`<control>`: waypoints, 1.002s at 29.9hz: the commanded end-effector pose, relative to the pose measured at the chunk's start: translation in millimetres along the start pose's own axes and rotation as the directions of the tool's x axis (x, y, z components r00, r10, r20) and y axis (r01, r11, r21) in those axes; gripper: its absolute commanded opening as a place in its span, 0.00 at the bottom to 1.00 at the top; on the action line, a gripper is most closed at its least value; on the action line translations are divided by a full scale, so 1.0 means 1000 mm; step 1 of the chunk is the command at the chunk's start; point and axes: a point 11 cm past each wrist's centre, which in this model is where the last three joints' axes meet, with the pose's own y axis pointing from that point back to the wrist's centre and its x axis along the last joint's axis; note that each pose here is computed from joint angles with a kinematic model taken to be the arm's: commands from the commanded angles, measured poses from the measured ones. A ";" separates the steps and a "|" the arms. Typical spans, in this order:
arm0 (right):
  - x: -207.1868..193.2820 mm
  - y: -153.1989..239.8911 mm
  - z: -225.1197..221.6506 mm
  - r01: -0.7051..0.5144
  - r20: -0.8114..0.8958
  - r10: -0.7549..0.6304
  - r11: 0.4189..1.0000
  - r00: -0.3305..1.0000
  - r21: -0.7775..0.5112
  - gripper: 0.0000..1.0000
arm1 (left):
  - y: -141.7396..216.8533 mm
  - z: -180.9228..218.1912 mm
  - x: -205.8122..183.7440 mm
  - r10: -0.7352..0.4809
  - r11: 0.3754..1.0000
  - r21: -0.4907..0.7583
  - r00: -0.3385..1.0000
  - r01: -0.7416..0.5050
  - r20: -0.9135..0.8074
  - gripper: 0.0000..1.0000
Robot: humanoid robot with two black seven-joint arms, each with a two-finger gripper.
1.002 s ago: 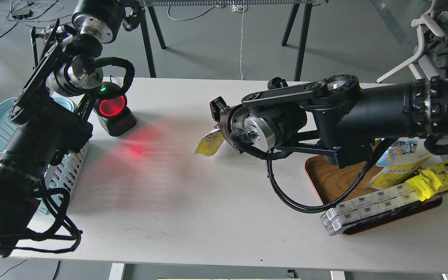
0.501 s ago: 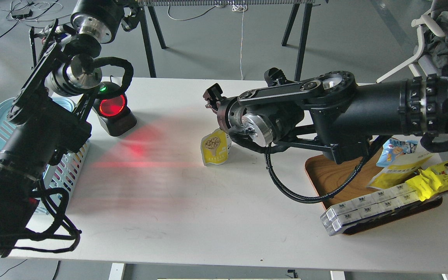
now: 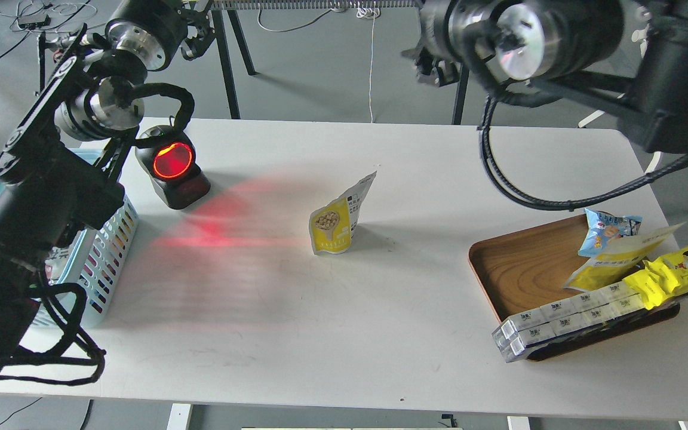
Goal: Scan snack and place in basket
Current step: 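Open the right gripper and withdraw the right arm upward, then reach the left gripper toward the standing yellow packet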
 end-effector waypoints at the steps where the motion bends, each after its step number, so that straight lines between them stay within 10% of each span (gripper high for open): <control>1: 0.065 0.012 -0.007 -0.038 0.141 0.022 0.993 0.990 0.108 0.96 | -0.001 0.023 0.002 -0.011 1.000 0.001 0.986 0.011 0.165 1.00; 8: 0.177 0.016 0.029 -0.072 0.377 -0.038 0.959 0.925 0.273 0.96 | 0.027 0.081 0.023 -0.018 1.000 -0.008 0.848 0.026 0.530 1.00; 16: 0.239 0.016 0.111 -0.119 0.567 -0.112 0.927 0.816 0.355 0.96 | 0.111 0.115 0.014 -0.122 0.989 0.082 0.384 0.119 0.915 1.00; 30: 0.250 0.016 0.160 -0.114 0.617 -0.131 0.933 0.776 0.341 0.97 | 0.152 -0.004 -0.020 -0.362 0.874 0.436 -0.311 0.216 0.879 1.00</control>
